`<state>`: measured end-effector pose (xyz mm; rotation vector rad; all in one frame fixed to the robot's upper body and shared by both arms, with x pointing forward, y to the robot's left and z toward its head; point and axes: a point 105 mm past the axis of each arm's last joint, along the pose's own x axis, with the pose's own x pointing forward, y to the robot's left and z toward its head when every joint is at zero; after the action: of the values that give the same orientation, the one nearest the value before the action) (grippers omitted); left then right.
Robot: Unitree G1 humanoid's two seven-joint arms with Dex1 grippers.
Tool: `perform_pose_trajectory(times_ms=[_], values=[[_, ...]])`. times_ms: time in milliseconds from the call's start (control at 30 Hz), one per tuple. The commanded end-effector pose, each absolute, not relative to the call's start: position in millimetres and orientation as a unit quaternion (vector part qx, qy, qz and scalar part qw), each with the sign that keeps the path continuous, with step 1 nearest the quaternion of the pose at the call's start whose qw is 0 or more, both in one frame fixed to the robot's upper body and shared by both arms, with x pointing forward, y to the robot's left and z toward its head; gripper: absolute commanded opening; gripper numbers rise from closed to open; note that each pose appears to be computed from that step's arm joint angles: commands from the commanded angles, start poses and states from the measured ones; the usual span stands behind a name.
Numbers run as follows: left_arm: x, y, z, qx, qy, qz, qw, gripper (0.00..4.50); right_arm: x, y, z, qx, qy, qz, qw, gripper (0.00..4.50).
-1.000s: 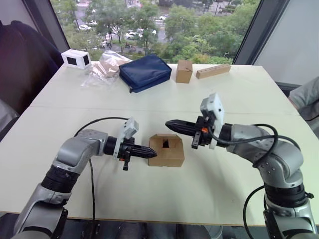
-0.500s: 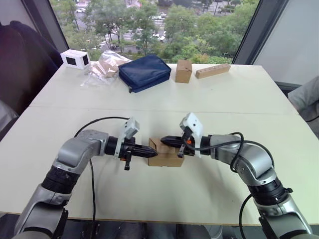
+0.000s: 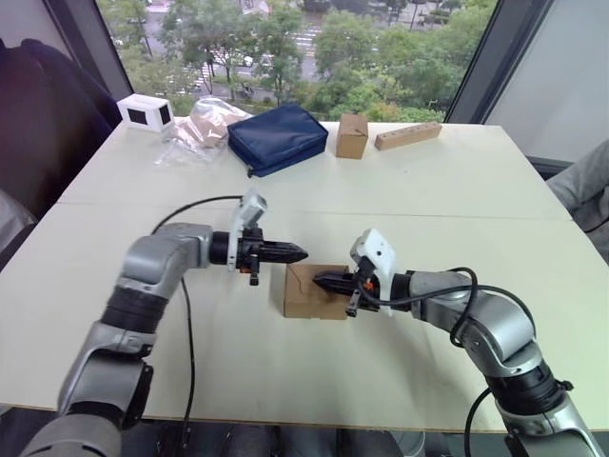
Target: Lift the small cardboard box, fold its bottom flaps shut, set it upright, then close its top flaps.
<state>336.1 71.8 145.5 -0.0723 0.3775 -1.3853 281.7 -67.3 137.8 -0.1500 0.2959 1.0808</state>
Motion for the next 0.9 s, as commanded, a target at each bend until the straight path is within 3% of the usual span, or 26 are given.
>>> perform_pose_trajectory(times_ms=[33, 300, 733, 900], values=[[340, 63, 144, -0.006, 0.163, -0.649, 0.743, 0.09, 269, -66, 149, -0.076, 0.129, 0.525, 0.838, 0.00], [342, 56, 144, -0.002, 0.160, -0.659, 0.735, 0.09, 263, -66, 147, -0.066, 0.140, 0.520, 0.840, 0.00], [342, 57, 155, -0.011, 0.151, -0.661, 0.734, 0.09, 286, -69, 143, -0.073, 0.134, 0.489, 0.859, 0.00], [342, 57, 154, -0.006, 0.153, -0.660, 0.735, 0.09, 283, -67, 146, -0.062, 0.135, 0.504, 0.851, 0.00]])
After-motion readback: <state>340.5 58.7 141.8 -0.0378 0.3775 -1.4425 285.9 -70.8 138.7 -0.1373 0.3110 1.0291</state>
